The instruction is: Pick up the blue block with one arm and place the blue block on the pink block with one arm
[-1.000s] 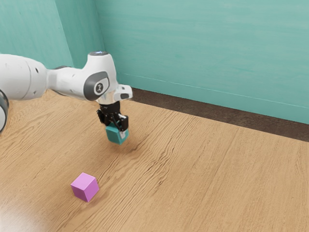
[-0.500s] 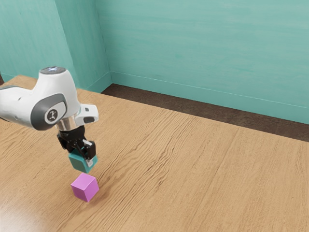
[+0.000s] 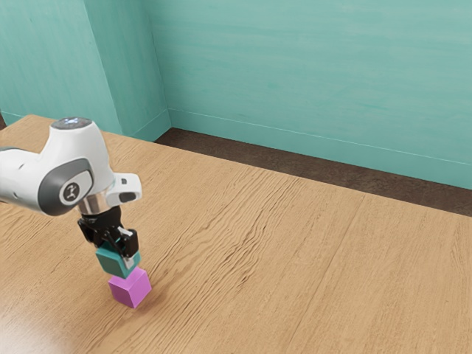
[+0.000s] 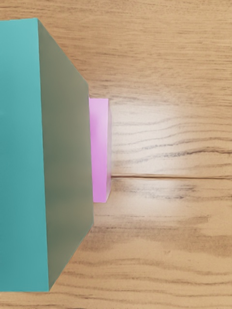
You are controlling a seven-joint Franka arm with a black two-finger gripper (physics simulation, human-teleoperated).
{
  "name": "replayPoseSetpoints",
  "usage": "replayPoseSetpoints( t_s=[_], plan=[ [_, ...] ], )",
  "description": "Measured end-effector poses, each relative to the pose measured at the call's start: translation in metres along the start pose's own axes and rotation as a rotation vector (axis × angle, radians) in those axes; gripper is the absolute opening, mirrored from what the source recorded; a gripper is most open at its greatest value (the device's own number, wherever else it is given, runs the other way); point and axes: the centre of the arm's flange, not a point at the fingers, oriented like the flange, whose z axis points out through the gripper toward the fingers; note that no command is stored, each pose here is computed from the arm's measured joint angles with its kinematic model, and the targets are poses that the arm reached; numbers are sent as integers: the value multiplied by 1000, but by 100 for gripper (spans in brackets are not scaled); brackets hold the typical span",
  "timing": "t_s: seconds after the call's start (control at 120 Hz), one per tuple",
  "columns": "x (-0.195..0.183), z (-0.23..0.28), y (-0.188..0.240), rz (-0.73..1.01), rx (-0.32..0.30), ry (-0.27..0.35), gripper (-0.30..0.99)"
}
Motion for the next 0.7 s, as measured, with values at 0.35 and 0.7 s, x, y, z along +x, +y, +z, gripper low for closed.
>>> replayPoseSetpoints(
  t_s=[0.35, 0.7],
  plan=[
    [-2, -2, -2, 40, -6, -13, 59],
    [121, -265, -25, 0, -94, 202, 67]
  ],
)
